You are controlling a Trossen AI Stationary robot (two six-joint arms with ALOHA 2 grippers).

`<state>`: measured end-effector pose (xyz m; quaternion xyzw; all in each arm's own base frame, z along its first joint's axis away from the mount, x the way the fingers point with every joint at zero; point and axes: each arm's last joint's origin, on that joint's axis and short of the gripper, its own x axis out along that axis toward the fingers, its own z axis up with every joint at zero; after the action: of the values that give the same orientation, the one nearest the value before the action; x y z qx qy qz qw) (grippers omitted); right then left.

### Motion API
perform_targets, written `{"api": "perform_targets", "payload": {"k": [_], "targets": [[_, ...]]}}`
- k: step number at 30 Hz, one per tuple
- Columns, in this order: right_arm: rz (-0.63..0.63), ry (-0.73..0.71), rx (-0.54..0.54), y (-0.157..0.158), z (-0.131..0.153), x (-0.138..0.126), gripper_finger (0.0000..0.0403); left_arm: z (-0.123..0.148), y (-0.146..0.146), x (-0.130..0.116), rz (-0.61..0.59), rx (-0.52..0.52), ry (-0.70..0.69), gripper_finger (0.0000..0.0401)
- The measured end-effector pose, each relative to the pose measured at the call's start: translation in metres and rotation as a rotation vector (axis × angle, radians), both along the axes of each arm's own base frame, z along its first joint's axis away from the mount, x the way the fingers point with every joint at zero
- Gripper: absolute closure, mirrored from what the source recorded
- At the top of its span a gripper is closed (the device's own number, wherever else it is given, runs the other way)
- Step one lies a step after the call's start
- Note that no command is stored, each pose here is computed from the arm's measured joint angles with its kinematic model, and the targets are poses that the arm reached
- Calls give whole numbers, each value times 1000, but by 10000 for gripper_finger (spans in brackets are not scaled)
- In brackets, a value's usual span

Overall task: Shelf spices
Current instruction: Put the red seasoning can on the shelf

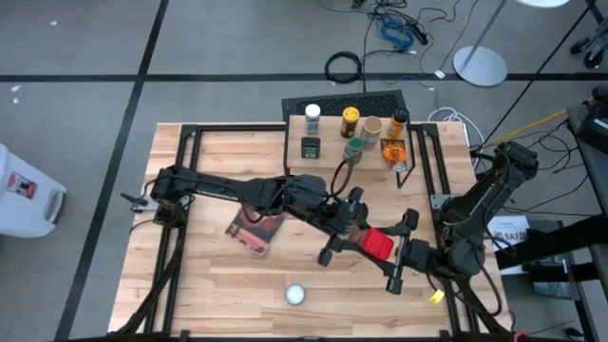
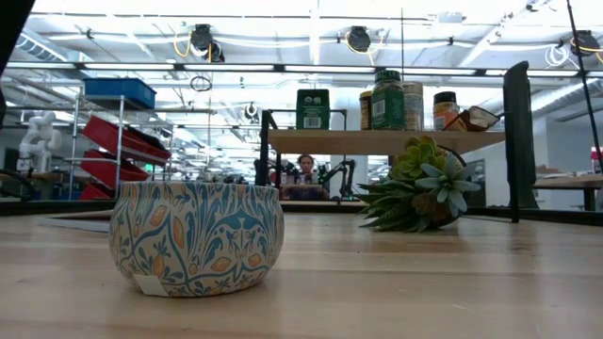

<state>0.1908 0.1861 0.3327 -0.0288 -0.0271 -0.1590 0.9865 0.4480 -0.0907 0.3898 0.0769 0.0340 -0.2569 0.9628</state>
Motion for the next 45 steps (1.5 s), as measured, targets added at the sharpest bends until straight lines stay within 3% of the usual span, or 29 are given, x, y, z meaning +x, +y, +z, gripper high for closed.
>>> {"api": "perform_targets", "payload": {"k": [7,13,28,39,45], "targets": [[-25,0,6,-3,-1,3,169,-9,-1,4,19,7,46,231],[-55,6,9,-4,-1,3,251,-8,3,3,62,14,63,231],[-2,60,20,-1,-14,3,251,-12,5,-5,35,26,164,178],[-46,64,50,-7,-18,11,251,16,21,-43,80,62,258,175],[-102,77,70,-12,-30,29,251,12,28,-67,175,183,433,174]]}}
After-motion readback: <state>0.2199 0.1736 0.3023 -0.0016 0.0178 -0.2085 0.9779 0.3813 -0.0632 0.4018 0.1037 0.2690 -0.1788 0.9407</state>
